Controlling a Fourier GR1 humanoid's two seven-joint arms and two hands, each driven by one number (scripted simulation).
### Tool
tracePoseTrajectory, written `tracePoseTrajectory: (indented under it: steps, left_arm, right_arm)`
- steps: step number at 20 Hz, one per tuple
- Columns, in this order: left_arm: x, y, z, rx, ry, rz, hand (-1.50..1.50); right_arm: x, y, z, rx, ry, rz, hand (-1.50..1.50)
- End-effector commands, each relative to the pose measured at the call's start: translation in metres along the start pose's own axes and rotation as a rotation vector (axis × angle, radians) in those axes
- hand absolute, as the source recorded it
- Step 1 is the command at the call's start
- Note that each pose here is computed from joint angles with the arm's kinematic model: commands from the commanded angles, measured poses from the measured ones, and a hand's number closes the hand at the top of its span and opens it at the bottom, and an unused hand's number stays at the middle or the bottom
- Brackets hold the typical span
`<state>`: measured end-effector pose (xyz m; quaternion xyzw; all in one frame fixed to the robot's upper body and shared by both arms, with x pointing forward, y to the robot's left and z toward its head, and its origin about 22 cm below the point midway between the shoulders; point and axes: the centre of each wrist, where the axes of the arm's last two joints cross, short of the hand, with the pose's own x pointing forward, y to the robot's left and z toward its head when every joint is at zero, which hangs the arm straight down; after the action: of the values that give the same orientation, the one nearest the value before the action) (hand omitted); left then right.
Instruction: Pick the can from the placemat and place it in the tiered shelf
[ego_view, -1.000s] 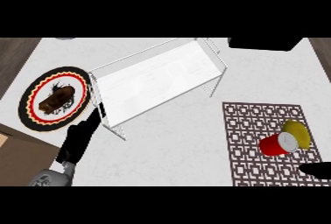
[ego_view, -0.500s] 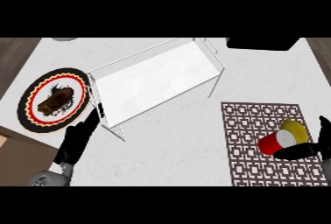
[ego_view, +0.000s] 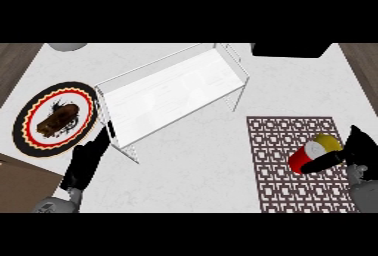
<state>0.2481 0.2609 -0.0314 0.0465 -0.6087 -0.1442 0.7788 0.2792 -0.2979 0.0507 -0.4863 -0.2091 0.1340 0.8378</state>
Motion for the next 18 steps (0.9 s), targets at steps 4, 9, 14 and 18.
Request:
tracePoseTrajectory:
  steps: [4, 9, 14, 18]
  left_arm:
    - [-0.007, 0.004, 0.007, 0.023, 0.008, 0.014, 0.0]
    - [-0.007, -0.012, -0.001, -0.004, 0.009, -0.001, 0.0]
    - [0.001, -0.008, -0.001, 0.003, -0.004, 0.006, 0.0]
    - [-0.009, -0.01, 0.006, 0.002, 0.003, 0.014, 0.0]
  right_arm:
    - [0.013, 0.015, -0.003, 0.002, 0.249, 0.092, -1.5]
    - [0.03, 0.032, 0.002, 0.007, 0.236, 0.128, -1.5]
    - [0.032, 0.037, -0.006, 0.008, 0.278, 0.152, -1.5]
    - [0.029, 0.045, 0.0, 0.017, 0.273, 0.161, -1.5]
